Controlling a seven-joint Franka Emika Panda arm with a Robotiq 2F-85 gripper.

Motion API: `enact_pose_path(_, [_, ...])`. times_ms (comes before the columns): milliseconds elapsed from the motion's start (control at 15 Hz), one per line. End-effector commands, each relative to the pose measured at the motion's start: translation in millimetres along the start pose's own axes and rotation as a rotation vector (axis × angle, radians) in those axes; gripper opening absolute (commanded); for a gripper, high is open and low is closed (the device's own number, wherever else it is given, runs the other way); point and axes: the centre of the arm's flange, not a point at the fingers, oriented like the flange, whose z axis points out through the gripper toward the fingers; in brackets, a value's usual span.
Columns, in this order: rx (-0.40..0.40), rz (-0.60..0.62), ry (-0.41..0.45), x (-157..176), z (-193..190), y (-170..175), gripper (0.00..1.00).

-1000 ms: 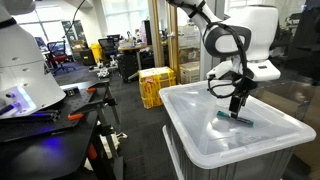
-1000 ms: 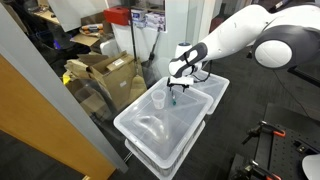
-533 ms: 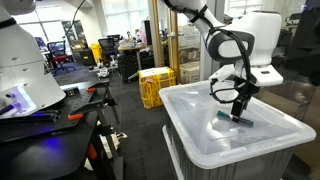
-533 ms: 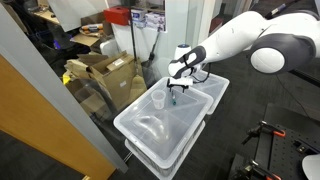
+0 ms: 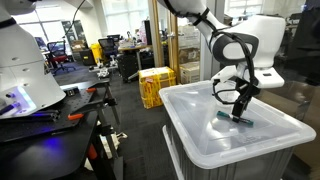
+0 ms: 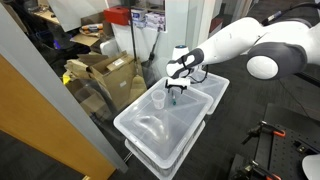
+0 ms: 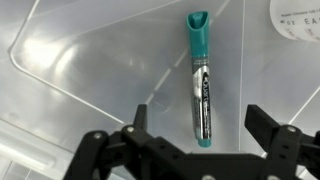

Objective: Put the marker inside the cup

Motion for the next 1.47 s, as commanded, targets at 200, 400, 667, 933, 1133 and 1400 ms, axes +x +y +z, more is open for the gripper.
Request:
enact_pose_path(200, [-0.017, 0.023, -0.020, 13.2, 14.9, -14.4, 1.00])
enact_pose_path(400, [-0.020, 0.023, -0.025, 13.5, 20.9, -13.6, 0.82])
enact_pose_path(667, [-0.017, 0.021, -0.021, 14.7, 24.7, -13.7, 0.45])
enact_pose_path(933, [-0.013, 0.018, -0.013, 15.9, 21.7, -16.5, 0.16])
enact_pose_path(1133, [-0.007, 0.017, -0.001, 14.9, 14.1, -17.6, 0.00])
enact_pose_path(1400, [0.013, 0.010, 0.031, 8.6, -13.3, -15.5, 0.05])
